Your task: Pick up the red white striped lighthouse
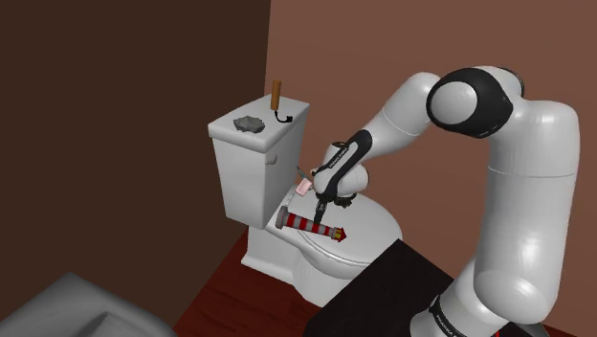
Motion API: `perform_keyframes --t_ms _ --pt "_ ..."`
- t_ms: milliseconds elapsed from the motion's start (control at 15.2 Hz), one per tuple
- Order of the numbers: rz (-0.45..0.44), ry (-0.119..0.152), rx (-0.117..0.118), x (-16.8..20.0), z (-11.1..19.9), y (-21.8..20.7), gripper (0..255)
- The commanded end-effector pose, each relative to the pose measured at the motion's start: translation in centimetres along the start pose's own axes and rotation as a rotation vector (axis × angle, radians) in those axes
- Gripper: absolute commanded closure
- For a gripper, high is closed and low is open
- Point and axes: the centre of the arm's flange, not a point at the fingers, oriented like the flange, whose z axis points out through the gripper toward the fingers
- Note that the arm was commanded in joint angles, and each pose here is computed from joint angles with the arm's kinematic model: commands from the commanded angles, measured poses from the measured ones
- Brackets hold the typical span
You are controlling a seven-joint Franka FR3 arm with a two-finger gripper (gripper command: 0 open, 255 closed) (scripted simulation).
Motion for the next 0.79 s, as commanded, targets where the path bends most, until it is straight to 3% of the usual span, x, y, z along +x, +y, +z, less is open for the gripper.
perform_keyframes --t_ms 0,594,660,726 --pt "-0.027 0.006 -0.003 1.1 1.9 0.5 0" --pt "-0.027 0.006 -0.003 0.9 5.9 0.4 0" --pt "-0.027 0.006 -0.003 1.0 6.0 0.3 255" --pt "-0.027 0.006 -0.003 1.0 6.0 0.3 255"
